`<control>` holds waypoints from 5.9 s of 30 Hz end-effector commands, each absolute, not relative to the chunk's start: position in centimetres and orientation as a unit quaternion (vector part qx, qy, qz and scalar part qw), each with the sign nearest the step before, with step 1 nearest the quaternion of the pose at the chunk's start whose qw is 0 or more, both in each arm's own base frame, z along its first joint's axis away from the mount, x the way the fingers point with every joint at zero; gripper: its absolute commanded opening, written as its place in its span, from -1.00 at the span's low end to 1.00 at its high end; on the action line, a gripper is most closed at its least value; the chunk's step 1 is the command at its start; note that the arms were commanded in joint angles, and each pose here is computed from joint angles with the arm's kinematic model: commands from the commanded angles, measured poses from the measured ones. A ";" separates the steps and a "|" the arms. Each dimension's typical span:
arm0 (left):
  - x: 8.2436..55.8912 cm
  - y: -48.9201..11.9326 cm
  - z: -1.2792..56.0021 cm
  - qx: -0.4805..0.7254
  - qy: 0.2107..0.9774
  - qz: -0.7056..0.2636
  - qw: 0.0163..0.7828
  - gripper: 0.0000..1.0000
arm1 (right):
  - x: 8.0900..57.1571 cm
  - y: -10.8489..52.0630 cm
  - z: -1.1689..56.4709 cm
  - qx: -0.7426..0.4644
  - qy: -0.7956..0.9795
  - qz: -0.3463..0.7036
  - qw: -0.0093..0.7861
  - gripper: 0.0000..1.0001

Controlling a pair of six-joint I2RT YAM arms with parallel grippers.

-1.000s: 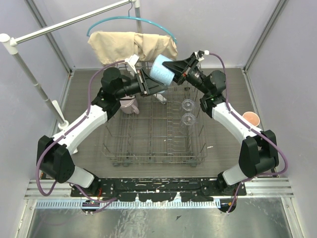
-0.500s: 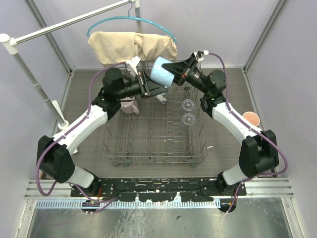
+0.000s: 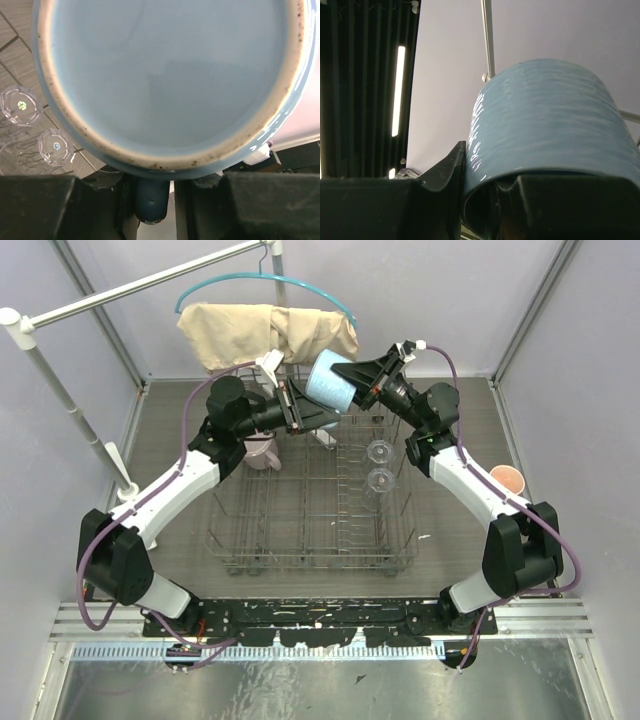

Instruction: Load the cups into the dish rack

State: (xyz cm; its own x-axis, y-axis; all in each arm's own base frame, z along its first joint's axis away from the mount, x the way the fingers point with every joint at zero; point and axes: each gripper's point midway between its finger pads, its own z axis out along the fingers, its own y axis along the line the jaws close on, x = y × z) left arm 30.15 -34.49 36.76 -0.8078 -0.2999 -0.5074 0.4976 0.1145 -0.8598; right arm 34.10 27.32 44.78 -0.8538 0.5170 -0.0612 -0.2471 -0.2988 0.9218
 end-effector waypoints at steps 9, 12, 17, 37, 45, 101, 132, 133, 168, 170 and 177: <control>29.8 -34.3 41.4 0.068 0.616 -0.707 0.340 -1.00 | 31.1 28.3 45.2 0.044 0.543 0.797 0.261 -0.94; 29.7 -33.4 40.7 0.054 0.631 -0.686 0.359 -1.00 | 31.2 28.1 45.2 0.044 0.543 0.795 0.266 -0.70; 29.4 -31.5 39.2 0.023 0.653 -0.647 0.392 -1.00 | 31.5 27.9 44.7 0.047 0.550 0.789 0.271 -0.23; 26.7 -23.0 37.2 -0.080 0.725 -0.481 0.486 -1.00 | 33.0 26.5 39.2 0.060 0.676 0.661 0.320 0.31; 24.4 -17.0 34.0 -0.176 0.784 -0.336 0.491 -1.00 | 33.5 22.5 36.1 0.060 0.751 0.540 0.375 0.33; 26.1 -17.5 21.2 -0.316 0.843 0.035 0.434 -1.00 | 28.4 18.5 30.2 0.017 0.805 0.460 0.374 0.37; 28.5 -17.1 17.7 -0.331 0.846 0.077 0.411 -1.00 | 29.1 19.0 27.8 0.015 0.812 0.465 0.352 0.37; 28.5 -17.0 17.5 -0.332 0.847 0.078 0.409 -1.00 | 29.2 19.0 27.8 0.015 0.812 0.465 0.352 0.37; 29.4 -17.7 11.3 -0.311 0.855 0.115 0.398 -1.00 | 29.9 19.1 26.1 0.022 0.819 0.463 0.339 0.38; 29.2 -17.7 10.8 -0.311 0.857 0.118 0.394 -1.00 | 30.0 19.1 26.0 0.022 0.819 0.462 0.339 0.38; 29.1 -17.4 9.6 -0.305 0.858 0.121 0.395 -1.00 | 30.1 19.2 26.0 0.022 0.819 0.462 0.339 0.37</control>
